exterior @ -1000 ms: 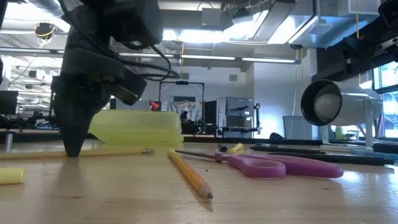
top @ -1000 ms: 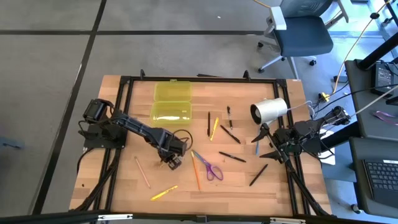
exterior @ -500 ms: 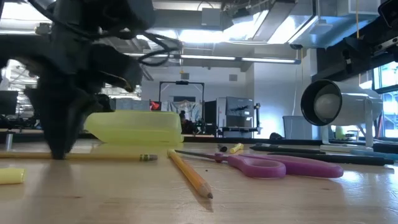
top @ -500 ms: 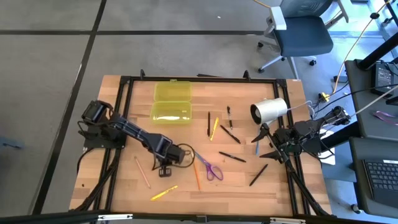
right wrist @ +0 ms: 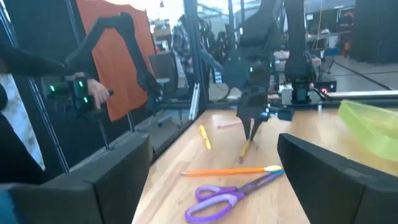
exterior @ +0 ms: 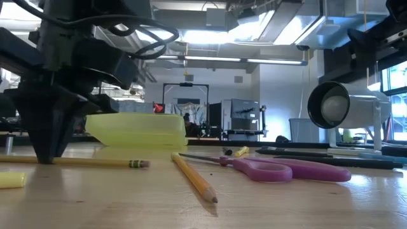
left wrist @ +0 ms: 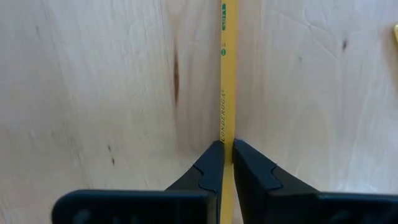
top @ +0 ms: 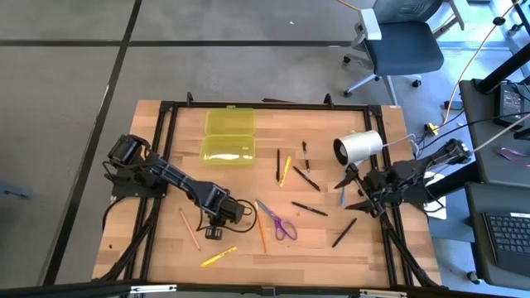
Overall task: Pick & place school supplies into a supply box
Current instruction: Put the yellow pencil into the yellow supply box
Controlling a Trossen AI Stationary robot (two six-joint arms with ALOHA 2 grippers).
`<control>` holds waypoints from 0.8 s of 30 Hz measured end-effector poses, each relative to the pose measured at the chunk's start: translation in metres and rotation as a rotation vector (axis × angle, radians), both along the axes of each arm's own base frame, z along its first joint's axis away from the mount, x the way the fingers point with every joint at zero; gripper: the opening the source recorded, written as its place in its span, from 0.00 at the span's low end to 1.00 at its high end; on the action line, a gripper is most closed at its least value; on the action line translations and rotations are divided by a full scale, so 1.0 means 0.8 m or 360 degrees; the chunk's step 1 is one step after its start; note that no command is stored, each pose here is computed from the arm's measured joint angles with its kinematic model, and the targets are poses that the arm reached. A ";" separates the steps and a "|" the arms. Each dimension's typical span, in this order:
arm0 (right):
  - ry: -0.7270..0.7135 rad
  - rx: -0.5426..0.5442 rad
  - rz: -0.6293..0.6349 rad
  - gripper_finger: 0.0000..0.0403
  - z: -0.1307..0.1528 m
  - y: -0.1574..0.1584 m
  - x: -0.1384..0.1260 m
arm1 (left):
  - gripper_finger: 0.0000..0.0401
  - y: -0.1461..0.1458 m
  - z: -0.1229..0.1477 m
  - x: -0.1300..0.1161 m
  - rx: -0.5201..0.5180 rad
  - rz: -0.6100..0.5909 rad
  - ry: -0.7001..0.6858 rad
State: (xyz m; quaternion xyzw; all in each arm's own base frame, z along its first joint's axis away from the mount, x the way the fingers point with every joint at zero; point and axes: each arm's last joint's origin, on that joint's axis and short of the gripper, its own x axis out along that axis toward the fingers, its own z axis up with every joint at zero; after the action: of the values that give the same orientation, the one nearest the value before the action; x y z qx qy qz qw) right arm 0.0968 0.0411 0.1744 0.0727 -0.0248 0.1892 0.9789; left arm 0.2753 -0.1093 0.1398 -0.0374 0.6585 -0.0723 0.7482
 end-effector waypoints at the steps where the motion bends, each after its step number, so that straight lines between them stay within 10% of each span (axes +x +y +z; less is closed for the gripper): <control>1: 0.0002 -0.0004 -0.0001 0.87 0.000 0.001 0.002 | 0.06 0.000 0.000 0.000 0.0000 0.0003 0.0000; 24: 0.0476 -0.0408 -0.0102 0.87 0.099 0.053 0.131 | 0.22 -0.001 0.001 0.002 -0.0014 0.0064 -0.0031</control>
State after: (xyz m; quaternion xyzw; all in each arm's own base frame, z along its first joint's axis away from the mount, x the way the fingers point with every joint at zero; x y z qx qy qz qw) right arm 0.2014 0.0836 0.2538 -0.0261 0.1427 0.1468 0.9785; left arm 0.2772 -0.1098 0.1406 -0.0532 0.6500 -0.0604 0.7557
